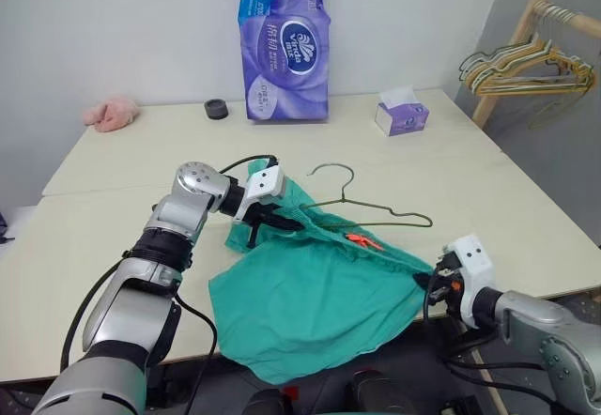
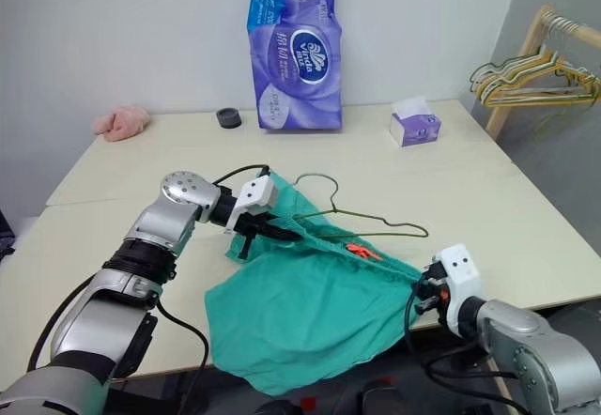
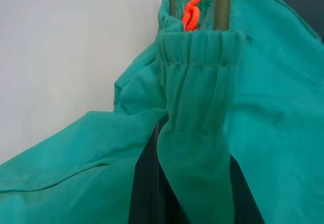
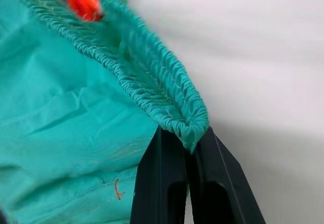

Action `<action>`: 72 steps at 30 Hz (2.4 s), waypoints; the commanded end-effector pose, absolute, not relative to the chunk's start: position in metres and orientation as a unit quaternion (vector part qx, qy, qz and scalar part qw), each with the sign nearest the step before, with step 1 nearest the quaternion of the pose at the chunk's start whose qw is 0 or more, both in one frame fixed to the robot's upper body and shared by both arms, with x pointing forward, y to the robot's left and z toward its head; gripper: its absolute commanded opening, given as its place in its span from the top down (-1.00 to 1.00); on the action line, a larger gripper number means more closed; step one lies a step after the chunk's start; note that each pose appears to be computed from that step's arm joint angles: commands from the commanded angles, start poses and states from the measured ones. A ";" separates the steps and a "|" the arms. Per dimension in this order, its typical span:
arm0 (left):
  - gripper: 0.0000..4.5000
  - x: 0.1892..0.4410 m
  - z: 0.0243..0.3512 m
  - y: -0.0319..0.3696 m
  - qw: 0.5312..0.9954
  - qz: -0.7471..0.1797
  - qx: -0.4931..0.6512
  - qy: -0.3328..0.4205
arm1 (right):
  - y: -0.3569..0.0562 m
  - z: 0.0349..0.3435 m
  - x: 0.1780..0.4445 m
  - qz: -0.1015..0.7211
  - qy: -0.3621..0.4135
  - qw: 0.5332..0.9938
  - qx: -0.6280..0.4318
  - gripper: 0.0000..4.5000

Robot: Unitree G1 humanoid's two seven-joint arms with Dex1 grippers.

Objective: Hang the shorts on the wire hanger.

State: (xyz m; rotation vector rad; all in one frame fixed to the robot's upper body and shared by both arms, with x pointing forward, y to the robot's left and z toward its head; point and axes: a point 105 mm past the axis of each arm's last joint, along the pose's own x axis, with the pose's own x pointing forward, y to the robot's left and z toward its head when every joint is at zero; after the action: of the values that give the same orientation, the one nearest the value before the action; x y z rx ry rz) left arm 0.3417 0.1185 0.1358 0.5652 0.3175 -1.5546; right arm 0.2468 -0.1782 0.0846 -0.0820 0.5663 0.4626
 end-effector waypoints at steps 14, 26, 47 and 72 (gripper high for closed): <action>1.00 0.337 0.129 0.138 0.644 -0.675 0.319 0.167 | -0.198 0.116 0.261 0.219 0.220 0.945 -0.099 0.99; 1.00 0.341 0.118 0.138 0.644 -0.667 0.333 0.171 | -0.187 0.142 0.259 0.272 0.183 0.925 -0.192 0.99; 1.00 0.354 0.129 0.098 0.703 -0.626 0.324 0.089 | -0.123 0.187 0.271 0.428 0.110 0.801 -0.404 0.52; 1.00 0.336 0.121 0.100 0.673 -0.653 0.331 0.103 | -0.186 0.142 0.284 0.382 0.221 0.796 -0.414 -0.54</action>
State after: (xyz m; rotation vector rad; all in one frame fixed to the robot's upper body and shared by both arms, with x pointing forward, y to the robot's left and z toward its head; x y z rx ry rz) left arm 0.3356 0.1017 0.1088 0.7068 0.2844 -1.4715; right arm 0.2782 -0.1876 0.1330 -0.8543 0.5212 0.8293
